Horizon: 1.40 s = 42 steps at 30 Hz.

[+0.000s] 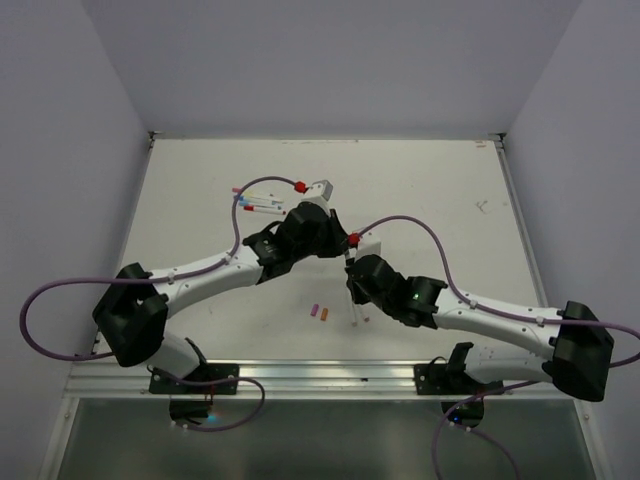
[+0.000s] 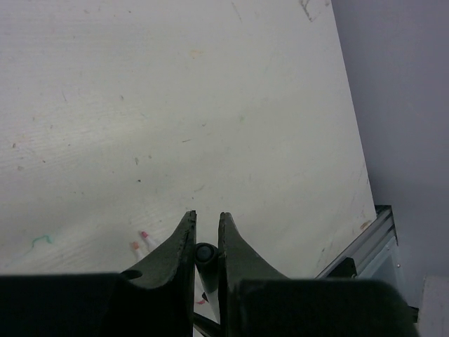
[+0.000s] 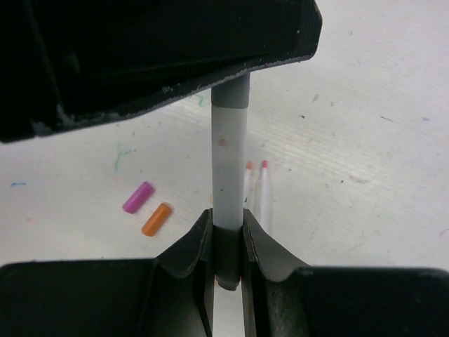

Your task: Open the pen caps

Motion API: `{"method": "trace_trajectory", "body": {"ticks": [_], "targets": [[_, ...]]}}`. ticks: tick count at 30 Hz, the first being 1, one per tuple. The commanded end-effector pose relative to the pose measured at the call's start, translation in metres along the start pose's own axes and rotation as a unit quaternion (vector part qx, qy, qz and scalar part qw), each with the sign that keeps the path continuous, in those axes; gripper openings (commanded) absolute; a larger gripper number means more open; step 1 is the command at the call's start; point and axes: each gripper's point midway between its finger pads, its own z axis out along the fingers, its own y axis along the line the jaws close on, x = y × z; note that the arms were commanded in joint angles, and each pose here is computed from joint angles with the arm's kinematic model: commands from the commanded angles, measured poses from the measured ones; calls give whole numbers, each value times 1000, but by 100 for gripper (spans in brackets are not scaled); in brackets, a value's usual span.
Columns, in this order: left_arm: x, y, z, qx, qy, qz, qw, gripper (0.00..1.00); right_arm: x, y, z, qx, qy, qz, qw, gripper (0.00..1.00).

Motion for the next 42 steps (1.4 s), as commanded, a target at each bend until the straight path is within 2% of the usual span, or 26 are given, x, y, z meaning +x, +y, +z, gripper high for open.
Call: {"method": "trace_trajectory", "body": {"ticks": [1,5,10,11,14,18,19,21,22,25,27,30,33,36,42], "targets": [[-31,42,11,-69,-26,27,997,0,-20,-17,-10,57,-31,-35,997,0],[-48,54,8,-87,-50,-6,995,0,-11,-17,-11,45,-29,-23,998,0],[-49,50,-1,-38,-90,-87,991,0,0,-2,-11,-10,-30,26,999,0],[-48,44,-6,-4,-106,-99,989,0,2,2,-11,-21,-28,32,999,0],[-42,39,-10,24,-100,-99,990,0,0,17,-15,-69,-23,68,995,0],[-36,36,-24,63,-111,-89,988,0,0,37,-24,-163,-4,142,976,0],[-37,32,-28,78,-115,-83,987,0,-3,47,-30,-201,-1,155,967,0],[-37,24,-40,108,-119,-63,985,0,0,43,-31,-224,9,188,956,0],[-39,21,-45,118,-124,-57,984,0,-7,55,-40,-274,7,194,942,0],[-46,15,-65,157,-142,-51,976,0,-13,50,-39,-313,4,228,922,0],[-53,17,-76,161,-157,-60,972,0,-3,56,-42,-343,29,229,911,0],[-71,40,-83,105,-187,-104,971,0,1,61,-39,-356,43,217,908,0],[-87,67,-92,34,-230,-160,959,0,5,52,-30,-324,43,196,925,0],[-99,87,-92,-39,-250,-182,950,0,14,39,-21,-282,51,173,942,0],[-115,114,-90,-82,-281,-203,934,0,31,36,-19,-277,65,161,945,0]]}}
